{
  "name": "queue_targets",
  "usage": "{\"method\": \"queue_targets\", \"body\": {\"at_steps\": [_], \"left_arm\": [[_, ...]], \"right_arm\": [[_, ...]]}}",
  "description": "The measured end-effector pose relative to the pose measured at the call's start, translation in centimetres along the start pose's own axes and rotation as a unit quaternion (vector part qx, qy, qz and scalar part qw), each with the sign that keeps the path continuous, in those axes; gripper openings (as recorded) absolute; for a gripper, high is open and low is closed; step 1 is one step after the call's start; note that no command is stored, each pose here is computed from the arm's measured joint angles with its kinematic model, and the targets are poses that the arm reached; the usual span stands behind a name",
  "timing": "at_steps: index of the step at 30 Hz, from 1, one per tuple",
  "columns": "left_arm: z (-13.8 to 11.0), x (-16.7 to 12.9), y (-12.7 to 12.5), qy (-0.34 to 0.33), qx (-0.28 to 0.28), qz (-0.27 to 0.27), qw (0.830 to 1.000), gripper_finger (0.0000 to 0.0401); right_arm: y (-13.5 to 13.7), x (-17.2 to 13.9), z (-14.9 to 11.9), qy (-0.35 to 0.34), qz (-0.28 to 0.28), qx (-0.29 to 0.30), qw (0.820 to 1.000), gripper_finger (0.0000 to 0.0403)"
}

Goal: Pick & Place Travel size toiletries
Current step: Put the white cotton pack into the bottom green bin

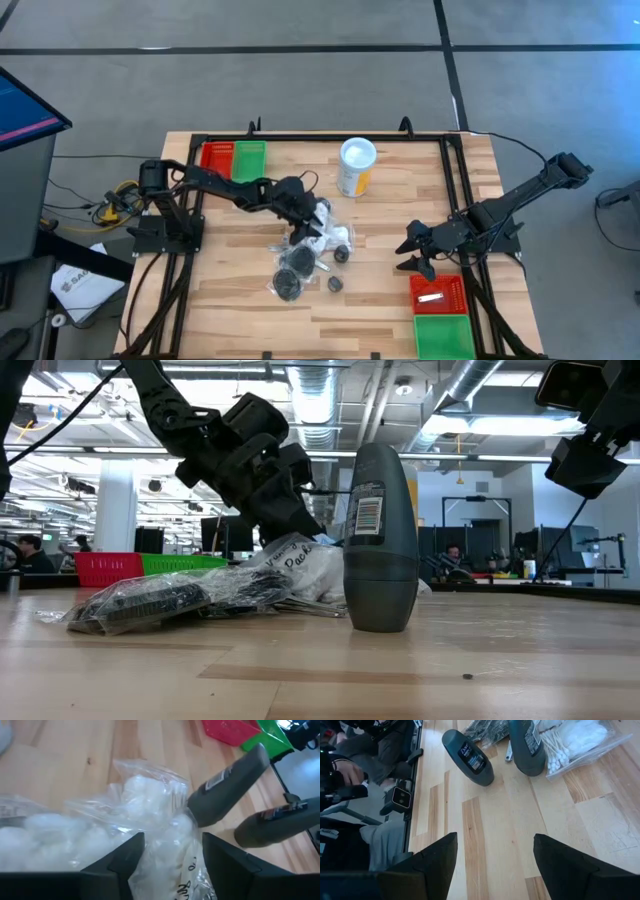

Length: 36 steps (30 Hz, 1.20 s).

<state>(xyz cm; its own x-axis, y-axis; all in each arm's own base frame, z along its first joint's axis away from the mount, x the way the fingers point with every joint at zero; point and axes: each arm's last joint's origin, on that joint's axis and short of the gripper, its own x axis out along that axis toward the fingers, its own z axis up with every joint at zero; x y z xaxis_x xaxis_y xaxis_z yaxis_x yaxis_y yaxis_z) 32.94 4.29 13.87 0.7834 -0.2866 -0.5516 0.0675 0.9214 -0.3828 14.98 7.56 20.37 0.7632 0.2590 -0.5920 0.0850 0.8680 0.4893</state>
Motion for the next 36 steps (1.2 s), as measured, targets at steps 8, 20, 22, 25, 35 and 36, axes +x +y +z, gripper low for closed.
{"method": "queue_targets", "body": {"at_steps": [8,20,22,25,35,36], "left_arm": [[-1.7,0.0,0.0,0.025,-0.008,0.001,1.0,0.0073],[-1.5,-0.3,-0.2,-0.013,-0.001,-0.006,1.0,0.0004],[-0.8,-0.7,-0.5,-0.03,0.005,-0.009,0.999,0.0004],[0.5,-2.0,-1.3,-0.063,0.019,-0.01,0.998,0.0003],[4.4,-7.4,-5.6,-0.189,0.074,0.016,0.979,0.0003],[4.5,-7.6,-6.0,-0.197,0.077,0.022,0.977,0.0003]], "right_arm": [[0.0,0.0,0.0,0.0,0.0,0.0,1.0,0.0249],[0.0,0.0,0.0,0.0,0.0,0.001,1.0,0.0249],[0.0,0.0,0.0,0.0,0.0,0.001,1.0,0.0249],[0.0,0.0,0.0,-0.002,0.001,0.001,1.0,0.0249],[0.0,0.0,0.1,-0.014,-0.01,0.001,1.0,0.0249],[0.0,0.0,0.2,-0.019,-0.012,0.001,1.0,0.0249]]}}
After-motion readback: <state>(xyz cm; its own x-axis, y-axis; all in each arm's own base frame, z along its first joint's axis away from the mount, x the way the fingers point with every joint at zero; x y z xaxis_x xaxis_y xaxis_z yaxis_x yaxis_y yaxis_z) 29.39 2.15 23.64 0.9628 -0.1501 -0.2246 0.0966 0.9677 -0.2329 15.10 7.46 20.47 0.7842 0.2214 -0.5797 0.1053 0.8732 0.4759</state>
